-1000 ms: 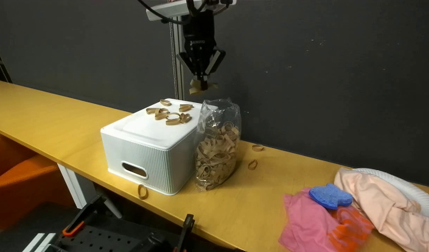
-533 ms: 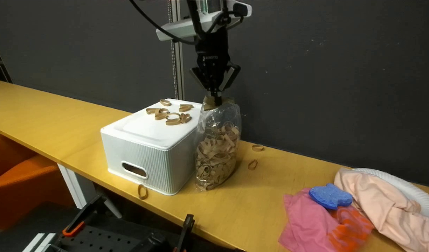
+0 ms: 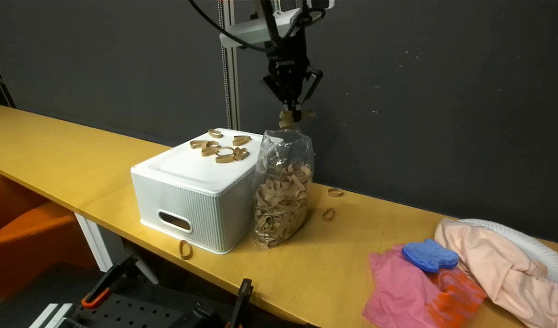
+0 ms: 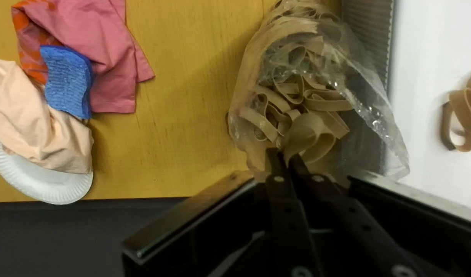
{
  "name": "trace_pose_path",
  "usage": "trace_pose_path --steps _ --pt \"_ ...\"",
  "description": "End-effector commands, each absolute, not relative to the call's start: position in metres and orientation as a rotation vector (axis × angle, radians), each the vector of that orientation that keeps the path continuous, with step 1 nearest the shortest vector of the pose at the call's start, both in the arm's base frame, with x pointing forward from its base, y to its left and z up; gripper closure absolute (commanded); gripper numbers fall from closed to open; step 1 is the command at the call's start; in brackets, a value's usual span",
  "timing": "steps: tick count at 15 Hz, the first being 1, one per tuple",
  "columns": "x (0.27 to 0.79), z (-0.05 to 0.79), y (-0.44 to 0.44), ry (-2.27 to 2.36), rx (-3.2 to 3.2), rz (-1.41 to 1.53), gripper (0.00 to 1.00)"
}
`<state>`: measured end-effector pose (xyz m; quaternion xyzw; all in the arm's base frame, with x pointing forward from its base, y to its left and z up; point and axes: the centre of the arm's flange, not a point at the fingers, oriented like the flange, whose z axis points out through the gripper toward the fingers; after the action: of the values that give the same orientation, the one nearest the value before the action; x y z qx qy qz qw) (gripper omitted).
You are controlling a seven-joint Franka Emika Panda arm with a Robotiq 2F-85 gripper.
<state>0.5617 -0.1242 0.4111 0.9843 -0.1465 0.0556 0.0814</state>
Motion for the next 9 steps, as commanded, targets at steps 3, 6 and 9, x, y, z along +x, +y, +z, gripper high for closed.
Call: trace_pose_path --steps 3,6,9 --pt "0.607 0.385 -0.116 -0.397 2.942 0.18 0.99" --pt "0.611 0.384 -0.104 -0.369 2.947 0.178 0.99" --pt "0.607 0.391 -0.09 -0.351 2.959 0.176 0.99"
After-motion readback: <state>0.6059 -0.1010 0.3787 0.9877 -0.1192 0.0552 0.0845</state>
